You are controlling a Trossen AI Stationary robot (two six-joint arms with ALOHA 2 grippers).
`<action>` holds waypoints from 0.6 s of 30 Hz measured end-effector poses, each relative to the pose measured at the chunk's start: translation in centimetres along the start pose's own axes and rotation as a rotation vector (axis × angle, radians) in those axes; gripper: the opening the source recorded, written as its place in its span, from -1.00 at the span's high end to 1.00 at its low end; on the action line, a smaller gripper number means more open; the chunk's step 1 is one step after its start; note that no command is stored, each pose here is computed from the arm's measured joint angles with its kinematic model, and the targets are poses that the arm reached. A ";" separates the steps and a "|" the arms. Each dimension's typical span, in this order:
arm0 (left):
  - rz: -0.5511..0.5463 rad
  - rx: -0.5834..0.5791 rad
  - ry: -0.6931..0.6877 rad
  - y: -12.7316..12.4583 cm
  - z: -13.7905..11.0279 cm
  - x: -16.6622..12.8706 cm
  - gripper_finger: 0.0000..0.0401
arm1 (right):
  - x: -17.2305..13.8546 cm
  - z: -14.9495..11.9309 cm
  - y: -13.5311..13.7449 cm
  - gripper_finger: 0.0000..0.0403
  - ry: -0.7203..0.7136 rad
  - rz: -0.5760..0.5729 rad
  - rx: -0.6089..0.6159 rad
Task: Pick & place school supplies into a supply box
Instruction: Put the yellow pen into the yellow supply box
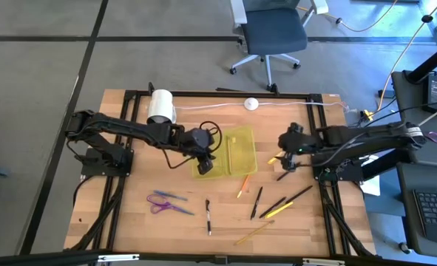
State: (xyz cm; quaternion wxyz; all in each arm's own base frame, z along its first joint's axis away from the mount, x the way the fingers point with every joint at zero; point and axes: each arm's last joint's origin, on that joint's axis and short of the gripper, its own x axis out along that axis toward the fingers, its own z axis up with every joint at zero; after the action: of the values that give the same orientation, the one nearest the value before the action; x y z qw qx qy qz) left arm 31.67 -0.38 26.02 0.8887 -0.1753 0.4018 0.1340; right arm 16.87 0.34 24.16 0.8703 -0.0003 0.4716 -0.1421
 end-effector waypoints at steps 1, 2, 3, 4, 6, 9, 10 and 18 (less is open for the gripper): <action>0.014 0.022 -0.002 0.0 -0.2 -0.1 0.35 | 0.4 0.2 0.1 -0.95 0.005 -0.001 -0.004; 0.023 0.041 -0.009 0.2 -0.4 -0.3 0.35 | 0.7 0.4 0.3 -0.95 0.007 -0.001 -0.016; 0.028 0.050 -0.007 0.4 -0.7 -0.6 0.35 | 1.0 0.5 0.4 -0.95 0.012 -0.003 -0.032; 0.026 0.050 -0.014 0.5 -0.9 -0.9 0.35 | 1.3 0.5 0.5 -0.95 0.024 -0.005 -0.060; 0.026 0.046 -0.036 1.1 -1.2 -1.5 0.35 | 1.9 0.6 0.7 -0.95 0.045 -0.006 -0.099; 0.044 0.040 -0.082 1.8 -1.9 -2.4 0.35 | 2.6 0.8 1.0 -0.95 0.067 -0.008 -0.115; 0.050 0.039 -0.101 1.9 -2.1 -2.6 0.35 | 2.9 1.0 1.1 -0.95 0.063 -0.006 -0.099; 0.073 0.024 -0.129 2.7 -3.3 -3.1 0.35 | 5.3 1.2 2.0 -0.95 0.136 0.014 0.020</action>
State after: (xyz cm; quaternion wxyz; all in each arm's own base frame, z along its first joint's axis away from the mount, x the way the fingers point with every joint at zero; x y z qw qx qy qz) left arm 26.49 0.35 25.85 0.9094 -0.1410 0.3513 0.1726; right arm 21.10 0.74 20.21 0.8372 0.0212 0.5282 -0.1405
